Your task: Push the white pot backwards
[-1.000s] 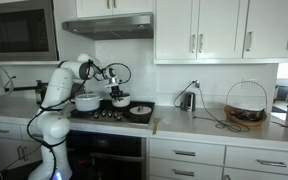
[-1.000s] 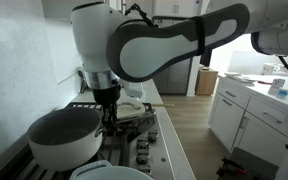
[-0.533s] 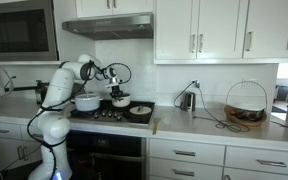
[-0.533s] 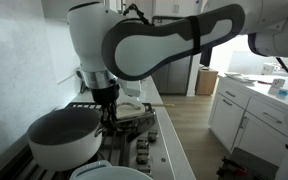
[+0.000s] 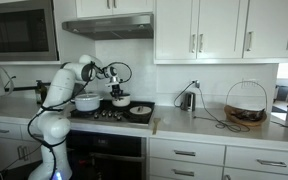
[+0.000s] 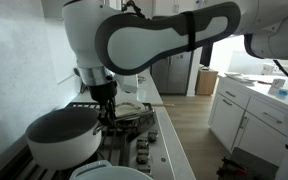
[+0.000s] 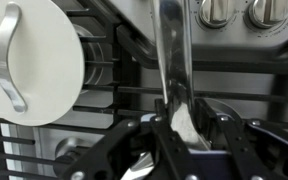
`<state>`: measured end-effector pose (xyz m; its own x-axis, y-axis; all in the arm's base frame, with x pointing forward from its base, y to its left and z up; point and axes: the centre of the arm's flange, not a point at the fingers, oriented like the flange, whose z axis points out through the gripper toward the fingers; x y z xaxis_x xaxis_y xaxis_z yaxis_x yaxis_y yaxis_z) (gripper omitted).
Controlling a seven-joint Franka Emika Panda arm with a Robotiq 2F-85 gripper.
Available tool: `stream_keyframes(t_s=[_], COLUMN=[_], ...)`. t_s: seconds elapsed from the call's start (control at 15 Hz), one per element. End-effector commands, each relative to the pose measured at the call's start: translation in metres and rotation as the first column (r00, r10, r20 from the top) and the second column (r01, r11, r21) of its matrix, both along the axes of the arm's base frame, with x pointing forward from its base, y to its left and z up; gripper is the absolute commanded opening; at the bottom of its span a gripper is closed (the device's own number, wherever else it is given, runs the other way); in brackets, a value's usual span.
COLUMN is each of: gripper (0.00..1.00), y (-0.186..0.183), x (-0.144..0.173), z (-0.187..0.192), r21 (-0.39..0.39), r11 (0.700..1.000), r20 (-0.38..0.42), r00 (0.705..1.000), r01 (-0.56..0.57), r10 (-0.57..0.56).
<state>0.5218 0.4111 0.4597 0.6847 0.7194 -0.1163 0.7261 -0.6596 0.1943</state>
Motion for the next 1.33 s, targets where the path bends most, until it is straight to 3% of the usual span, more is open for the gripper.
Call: stream_keyframes(t_s=[0.0,1.27], gripper=[0.1,0.1], y=[0.014,0.035], x=[0.015,0.008], z=[0.021,0.006], r21=[0.037,0.014], r11=[0.998,0.999], r20=[0.022,0.007], r00=[0.999,1.0], r01=[0.042,0.03], r10=[-0.043,-0.03])
